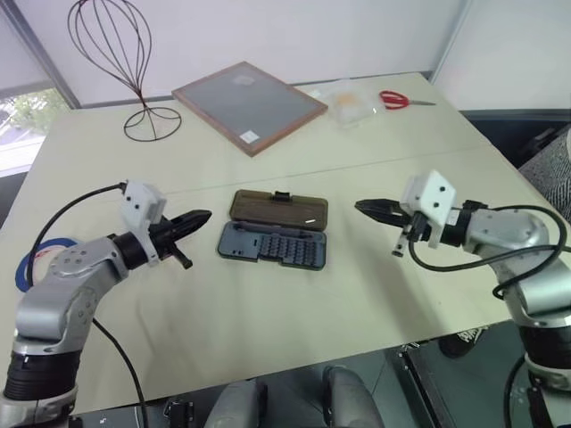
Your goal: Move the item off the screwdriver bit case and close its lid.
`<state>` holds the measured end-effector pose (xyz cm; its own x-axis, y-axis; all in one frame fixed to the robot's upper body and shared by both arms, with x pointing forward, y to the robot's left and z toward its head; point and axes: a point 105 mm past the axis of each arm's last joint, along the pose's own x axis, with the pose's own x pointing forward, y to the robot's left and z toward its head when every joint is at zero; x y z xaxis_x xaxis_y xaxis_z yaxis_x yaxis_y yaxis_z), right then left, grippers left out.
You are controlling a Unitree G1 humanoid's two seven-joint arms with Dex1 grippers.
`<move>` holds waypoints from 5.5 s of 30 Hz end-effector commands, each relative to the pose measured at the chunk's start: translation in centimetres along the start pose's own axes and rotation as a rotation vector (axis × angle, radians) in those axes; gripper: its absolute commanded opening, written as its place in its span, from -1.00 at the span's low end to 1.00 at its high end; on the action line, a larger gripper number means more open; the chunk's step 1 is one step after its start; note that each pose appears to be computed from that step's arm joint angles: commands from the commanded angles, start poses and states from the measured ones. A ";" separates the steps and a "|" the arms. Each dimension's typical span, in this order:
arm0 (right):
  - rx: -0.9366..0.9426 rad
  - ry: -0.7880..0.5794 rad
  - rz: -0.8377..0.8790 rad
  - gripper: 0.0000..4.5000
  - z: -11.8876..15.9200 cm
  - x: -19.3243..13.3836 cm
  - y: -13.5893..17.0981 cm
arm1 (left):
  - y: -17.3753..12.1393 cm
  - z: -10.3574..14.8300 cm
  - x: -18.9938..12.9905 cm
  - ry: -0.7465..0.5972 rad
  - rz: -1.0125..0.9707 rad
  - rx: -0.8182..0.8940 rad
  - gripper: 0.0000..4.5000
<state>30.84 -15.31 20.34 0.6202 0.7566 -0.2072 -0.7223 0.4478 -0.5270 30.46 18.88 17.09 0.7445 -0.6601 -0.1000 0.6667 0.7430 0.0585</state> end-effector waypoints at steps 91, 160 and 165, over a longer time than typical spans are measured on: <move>0.514 0.487 -0.066 0.87 -5.9 13.3 -2.2 | 2.3 2.2 4.0 -0.156 0.107 -0.009 -1.00; 0.217 0.475 0.148 -0.97 -5.6 15.2 1.7 | 3.0 2.6 3.0 -0.155 0.195 0.053 -1.00; 0.096 0.430 0.213 -0.97 -4.8 14.2 2.6 | 3.1 2.6 3.2 -0.155 0.187 0.056 -1.00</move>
<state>40.35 -6.02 13.31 0.5673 0.5691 -0.5953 -0.8226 0.4260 -0.3766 35.01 18.77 18.01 0.8549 -0.5182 0.0246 0.5152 0.8536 0.0770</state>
